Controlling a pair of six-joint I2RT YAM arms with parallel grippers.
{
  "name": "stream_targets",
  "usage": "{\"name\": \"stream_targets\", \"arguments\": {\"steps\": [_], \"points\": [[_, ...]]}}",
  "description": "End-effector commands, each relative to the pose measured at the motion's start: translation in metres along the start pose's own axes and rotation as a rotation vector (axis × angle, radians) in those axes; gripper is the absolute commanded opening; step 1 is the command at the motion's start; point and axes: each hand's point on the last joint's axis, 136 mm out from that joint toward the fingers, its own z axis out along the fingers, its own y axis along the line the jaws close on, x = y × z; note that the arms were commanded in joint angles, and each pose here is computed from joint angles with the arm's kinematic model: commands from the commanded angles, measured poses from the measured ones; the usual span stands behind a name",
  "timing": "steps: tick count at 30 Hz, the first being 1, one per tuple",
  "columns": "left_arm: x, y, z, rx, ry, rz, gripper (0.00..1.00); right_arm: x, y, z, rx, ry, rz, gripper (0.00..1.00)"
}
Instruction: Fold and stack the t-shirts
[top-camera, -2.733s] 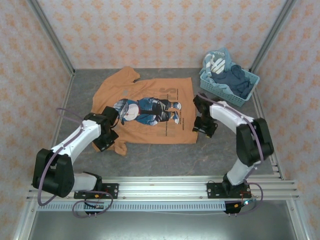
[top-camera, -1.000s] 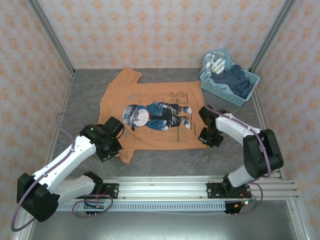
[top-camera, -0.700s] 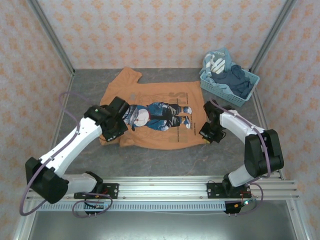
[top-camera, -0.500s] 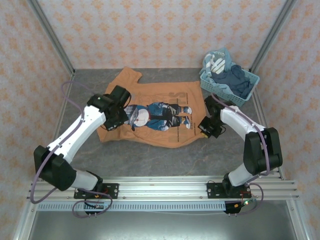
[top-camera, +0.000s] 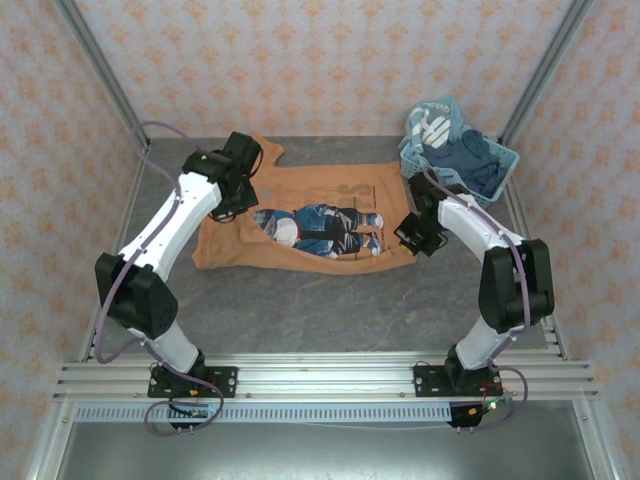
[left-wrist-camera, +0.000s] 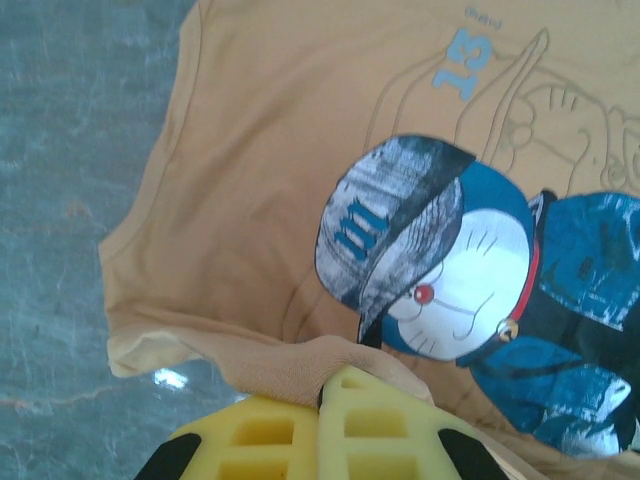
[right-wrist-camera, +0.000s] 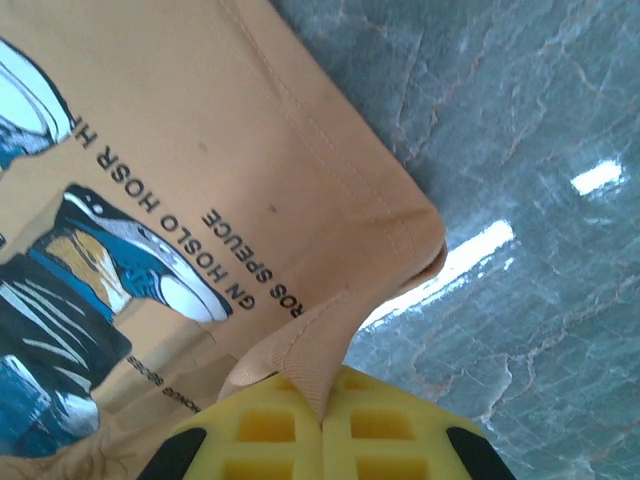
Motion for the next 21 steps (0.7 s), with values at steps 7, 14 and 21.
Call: {"name": "stream_targets", "arguments": {"steps": [7,14,21], "points": [[-0.038,0.012,0.016,-0.113,-0.049,0.07,0.0,-0.029,0.003,0.001,0.015,-0.064,0.093,0.0],[-0.054,0.008,0.025,-0.129,-0.07,0.09,0.0,-0.043,0.014,0.002,0.002,-0.078,0.097,0.0],[-0.062,0.01,0.033,-0.157,-0.07,0.094,0.0,-0.055,0.026,0.007,-0.003,-0.076,0.089,0.0]]}}
